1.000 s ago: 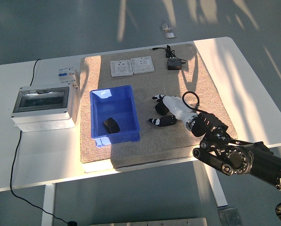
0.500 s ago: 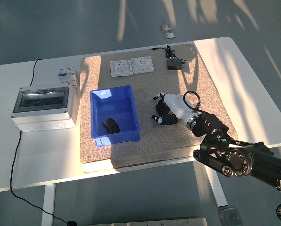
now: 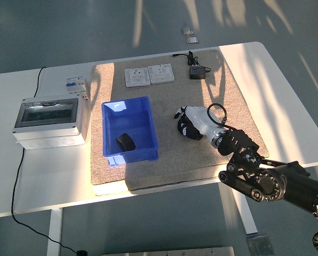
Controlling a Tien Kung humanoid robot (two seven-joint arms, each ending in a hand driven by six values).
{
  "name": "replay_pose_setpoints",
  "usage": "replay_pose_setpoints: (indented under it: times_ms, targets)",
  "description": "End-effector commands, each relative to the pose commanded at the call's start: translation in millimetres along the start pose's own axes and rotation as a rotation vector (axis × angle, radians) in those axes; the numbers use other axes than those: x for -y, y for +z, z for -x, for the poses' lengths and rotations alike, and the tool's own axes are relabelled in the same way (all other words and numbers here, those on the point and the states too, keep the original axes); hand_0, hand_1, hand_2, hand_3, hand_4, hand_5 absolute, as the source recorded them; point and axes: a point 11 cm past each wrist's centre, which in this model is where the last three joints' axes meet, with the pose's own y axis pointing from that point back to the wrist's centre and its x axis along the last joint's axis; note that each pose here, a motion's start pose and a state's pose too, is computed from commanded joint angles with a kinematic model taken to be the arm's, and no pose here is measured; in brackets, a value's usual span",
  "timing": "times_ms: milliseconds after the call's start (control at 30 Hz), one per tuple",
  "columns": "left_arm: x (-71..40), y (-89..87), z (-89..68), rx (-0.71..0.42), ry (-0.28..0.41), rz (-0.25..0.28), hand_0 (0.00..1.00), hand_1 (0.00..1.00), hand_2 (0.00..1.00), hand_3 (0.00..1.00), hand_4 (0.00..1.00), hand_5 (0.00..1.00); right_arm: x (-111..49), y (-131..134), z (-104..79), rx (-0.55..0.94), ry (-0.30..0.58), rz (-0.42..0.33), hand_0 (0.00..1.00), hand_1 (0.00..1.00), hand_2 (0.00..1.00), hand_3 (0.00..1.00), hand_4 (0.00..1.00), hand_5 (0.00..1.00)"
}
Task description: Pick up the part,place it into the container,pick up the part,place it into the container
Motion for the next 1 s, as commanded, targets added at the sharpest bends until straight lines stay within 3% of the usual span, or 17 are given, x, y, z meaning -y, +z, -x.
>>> replay_pose_setpoints:
  times_ms: [67,467,833,867,1000]
  targets:
    - [0.0,-0.2,0.0,0.0,0.0,-0.001,0.675,0.66,0.656,0.739,0.76,0.815,0.0,-0.8,-2.1,0.002,0.011,-0.007,0.691,0.33,0.562,0.605,0.052,0.002]
    - [0.1,-1.2,-0.5,0.003,-0.001,-0.004,0.675,0.66,0.656,0.741,0.762,0.824,2.8,-16.9,-34.7,0.084,0.139,-0.081,0.685,0.328,0.556,0.603,0.053,0.002]
    - [-0.1,-3.1,0.4,0.002,-0.003,-0.008,0.676,0.66,0.656,0.741,0.763,0.825,-4.2,-10.5,-47.7,0.088,0.078,-0.012,0.686,0.346,0.566,0.616,0.069,0.002]
    - [-0.1,-3.4,0.4,0.003,-0.003,-0.008,0.676,0.66,0.657,0.741,0.763,0.825,-5.6,-11.9,-48.6,0.084,0.066,-0.006,0.811,0.653,0.776,0.792,0.58,0.158]
    - [-0.1,-4.3,0.3,0.005,-0.004,-0.011,0.676,0.66,0.657,0.741,0.763,0.825,-9.5,-18.0,-51.8,0.059,0.027,0.01,0.811,0.653,0.776,0.792,0.58,0.158]
